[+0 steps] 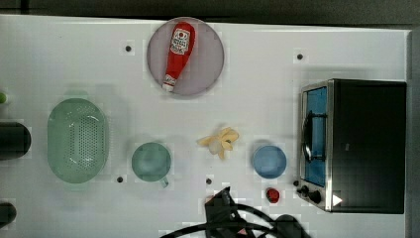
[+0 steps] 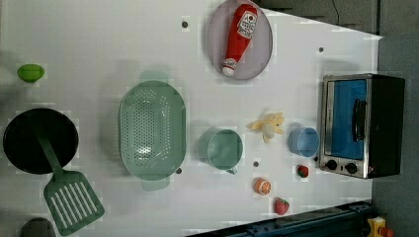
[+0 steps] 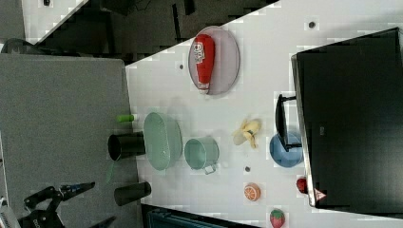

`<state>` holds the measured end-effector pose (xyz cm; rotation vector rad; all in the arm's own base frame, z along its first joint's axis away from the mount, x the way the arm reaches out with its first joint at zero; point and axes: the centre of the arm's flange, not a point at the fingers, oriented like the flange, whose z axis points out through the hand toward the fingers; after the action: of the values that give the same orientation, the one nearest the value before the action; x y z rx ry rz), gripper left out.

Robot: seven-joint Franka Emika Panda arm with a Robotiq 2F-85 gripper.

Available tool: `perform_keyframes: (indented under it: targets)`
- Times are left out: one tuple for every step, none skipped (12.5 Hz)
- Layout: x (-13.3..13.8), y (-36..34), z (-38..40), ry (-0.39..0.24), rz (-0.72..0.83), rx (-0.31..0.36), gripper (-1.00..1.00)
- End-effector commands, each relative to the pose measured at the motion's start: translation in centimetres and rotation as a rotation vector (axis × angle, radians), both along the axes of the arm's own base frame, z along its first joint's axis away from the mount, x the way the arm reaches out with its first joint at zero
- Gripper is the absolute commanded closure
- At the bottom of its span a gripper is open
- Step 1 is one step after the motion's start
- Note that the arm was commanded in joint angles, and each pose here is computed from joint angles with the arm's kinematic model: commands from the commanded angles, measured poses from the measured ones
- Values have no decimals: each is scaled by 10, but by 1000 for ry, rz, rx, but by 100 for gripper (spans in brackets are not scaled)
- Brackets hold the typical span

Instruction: Pick banana from table and place on oven.

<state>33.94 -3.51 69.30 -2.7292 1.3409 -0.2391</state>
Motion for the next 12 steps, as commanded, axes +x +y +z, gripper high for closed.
perform_keyframes:
  targets:
    - [65, 16, -118, 236, 7, 9, -100]
    - [78, 16, -138, 245, 8, 8, -100]
    - [89, 16, -161, 256, 7, 7, -100]
    - [100, 16, -185, 263, 6, 6, -100]
    - [110, 16, -206, 257, 5, 5, -100]
    - [118, 15, -227, 246, 4, 3, -100]
    - [125, 14, -248, 235, 0, 2, -100]
    - [130, 12, -270, 231, -4, 2, -100]
    - [133, 10, -293, 232, -8, 1, -100]
    - [135, 9, -316, 233, -12, 1, -100]
    - [136, 7, -339, 231, -16, 0, -100]
    - [137, 5, -361, 227, -21, -2, -100]
